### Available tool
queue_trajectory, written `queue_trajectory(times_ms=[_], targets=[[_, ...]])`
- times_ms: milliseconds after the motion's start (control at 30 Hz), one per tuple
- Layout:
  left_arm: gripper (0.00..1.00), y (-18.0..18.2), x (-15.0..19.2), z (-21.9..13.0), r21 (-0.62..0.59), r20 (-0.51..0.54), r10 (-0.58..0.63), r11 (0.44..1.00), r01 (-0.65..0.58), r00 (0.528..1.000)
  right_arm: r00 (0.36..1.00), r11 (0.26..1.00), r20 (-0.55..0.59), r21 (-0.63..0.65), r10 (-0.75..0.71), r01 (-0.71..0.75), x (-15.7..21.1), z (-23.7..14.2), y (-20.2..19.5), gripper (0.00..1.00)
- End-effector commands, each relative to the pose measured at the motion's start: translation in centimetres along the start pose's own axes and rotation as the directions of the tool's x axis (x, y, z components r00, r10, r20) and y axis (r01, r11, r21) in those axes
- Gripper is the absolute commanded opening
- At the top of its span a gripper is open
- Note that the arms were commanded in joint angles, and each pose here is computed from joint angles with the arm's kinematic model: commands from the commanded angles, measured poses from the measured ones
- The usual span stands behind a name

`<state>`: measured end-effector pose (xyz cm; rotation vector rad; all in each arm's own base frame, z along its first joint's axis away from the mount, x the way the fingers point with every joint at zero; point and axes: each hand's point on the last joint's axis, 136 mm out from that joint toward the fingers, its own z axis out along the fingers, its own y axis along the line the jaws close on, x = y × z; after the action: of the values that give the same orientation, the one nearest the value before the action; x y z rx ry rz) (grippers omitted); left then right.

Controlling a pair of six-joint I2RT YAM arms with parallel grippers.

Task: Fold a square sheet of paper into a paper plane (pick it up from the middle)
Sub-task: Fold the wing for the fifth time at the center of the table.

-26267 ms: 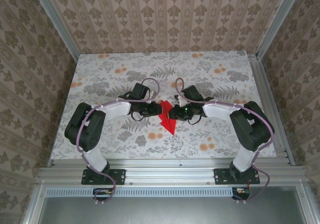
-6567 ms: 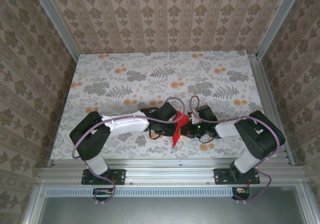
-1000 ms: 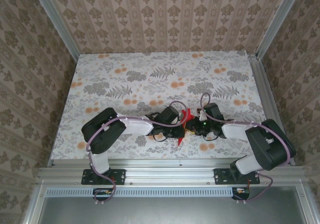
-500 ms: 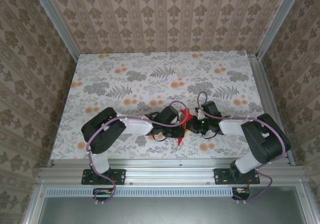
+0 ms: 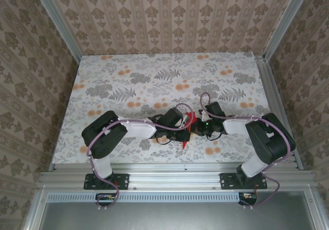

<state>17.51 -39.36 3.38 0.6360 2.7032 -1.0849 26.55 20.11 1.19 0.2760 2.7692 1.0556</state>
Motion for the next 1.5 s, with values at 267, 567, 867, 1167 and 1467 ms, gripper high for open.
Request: queue_trajectory(times_ms=[267,567,867,1167,1467], targets=[[0.20,-1.4,-0.7,-3.4,-0.021,0.044,0.031,0.999,-0.030,0.999,0.999,0.977,-0.040,0.211,0.033,-0.024,1.7,1.0,-4.9,0.01],[0.18,0.2,0.8,-2.9,-0.097,0.046,-0.007,0.995,0.011,0.999,0.999,0.977,-0.045,0.213,0.030,-0.020,2.1,1.2,-4.9,0.01],[0.14,-0.7,1.6,-1.7,-0.066,0.015,0.024,0.998,-0.022,1.000,0.998,0.976,-0.048,0.215,0.034,-0.023,2.4,1.2,-5.1,0.01],[0.13,0.4,3.1,-0.7,-0.083,-0.031,0.008,0.996,-0.011,0.999,0.998,0.976,-0.053,0.218,0.038,-0.025,2.5,1.2,-5.2,0.01],[0.13,0.8,3.7,0.1,-0.080,-0.050,0.007,0.997,-0.011,0.999,0.998,0.977,-0.052,0.212,0.037,-0.025,2.5,1.2,-5.1,0.02]])
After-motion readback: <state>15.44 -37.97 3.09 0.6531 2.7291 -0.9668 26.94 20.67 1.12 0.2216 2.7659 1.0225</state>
